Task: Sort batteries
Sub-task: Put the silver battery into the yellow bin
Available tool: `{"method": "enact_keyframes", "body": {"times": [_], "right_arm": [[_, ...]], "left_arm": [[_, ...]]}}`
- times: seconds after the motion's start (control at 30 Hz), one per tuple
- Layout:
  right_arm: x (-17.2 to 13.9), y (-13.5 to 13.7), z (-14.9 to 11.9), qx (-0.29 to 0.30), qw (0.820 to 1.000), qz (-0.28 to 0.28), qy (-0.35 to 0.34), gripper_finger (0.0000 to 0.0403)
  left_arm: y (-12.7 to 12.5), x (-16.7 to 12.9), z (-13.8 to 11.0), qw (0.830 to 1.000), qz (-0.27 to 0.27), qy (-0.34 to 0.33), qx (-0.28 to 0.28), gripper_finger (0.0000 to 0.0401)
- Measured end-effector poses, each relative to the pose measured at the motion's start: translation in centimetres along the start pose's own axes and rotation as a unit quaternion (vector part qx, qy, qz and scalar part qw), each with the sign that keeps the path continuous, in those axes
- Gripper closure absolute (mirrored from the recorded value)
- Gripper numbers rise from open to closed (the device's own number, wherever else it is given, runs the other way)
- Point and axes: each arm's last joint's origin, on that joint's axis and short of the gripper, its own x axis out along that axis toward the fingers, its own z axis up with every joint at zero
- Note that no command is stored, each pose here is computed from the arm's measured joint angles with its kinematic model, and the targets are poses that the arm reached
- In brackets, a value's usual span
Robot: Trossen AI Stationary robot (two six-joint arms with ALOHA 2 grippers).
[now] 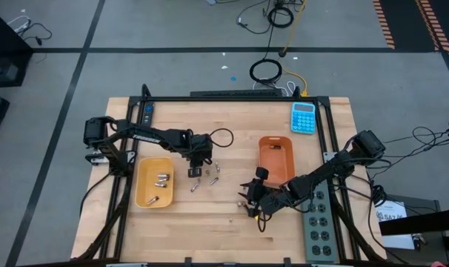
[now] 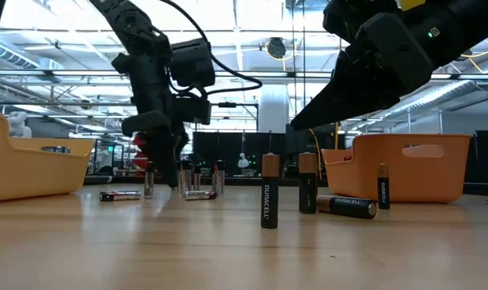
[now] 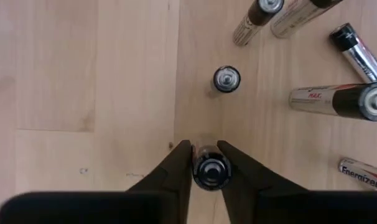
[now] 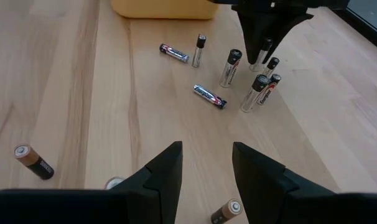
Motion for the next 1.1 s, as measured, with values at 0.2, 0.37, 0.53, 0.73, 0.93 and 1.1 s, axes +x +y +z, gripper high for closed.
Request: {"method": "enact_keyframes", "body": {"times": [0.2,0.37,0.53,0.73,0.93,1.1], "right_arm": [[0.0,0.0,0.0,0.0,1.0,0.0,0.0,0.0271],[0.0,0.0,0.0,0.0,1.0,0.0,0.0,0.0271],[0.0,0.0,0.0,-0.001,1.0,-0.003,0.0,0.0271],[0.0,0.0,-0.1,0.002,1.0,-0.004,0.001,0.0271],[0.0,0.0,-0.1,0.003,1.0,-0.002,0.002,0.0271],[0.0,0.0,-0.1,0.004,1.0,0.0,0.003,0.0271]], "left_arm": [[0.0,0.0,0.0,1.0,0.0,-0.001,0.0,0.035],[0.0,-0.3,-0.2,1.0,-0.002,0.005,-0.001,0.035],[-0.3,-3.5,0.2,1.0,-0.01,0.01,-0.007,0.035],[-1.5,-8.3,-0.7,0.983,-0.152,0.039,-0.092,0.035],[-4.4,-9.8,-4.0,0.952,-0.192,0.181,-0.159,0.035],[-5.7,-8.1,-6.9,0.941,-0.121,0.263,-0.174,0.035]]}}
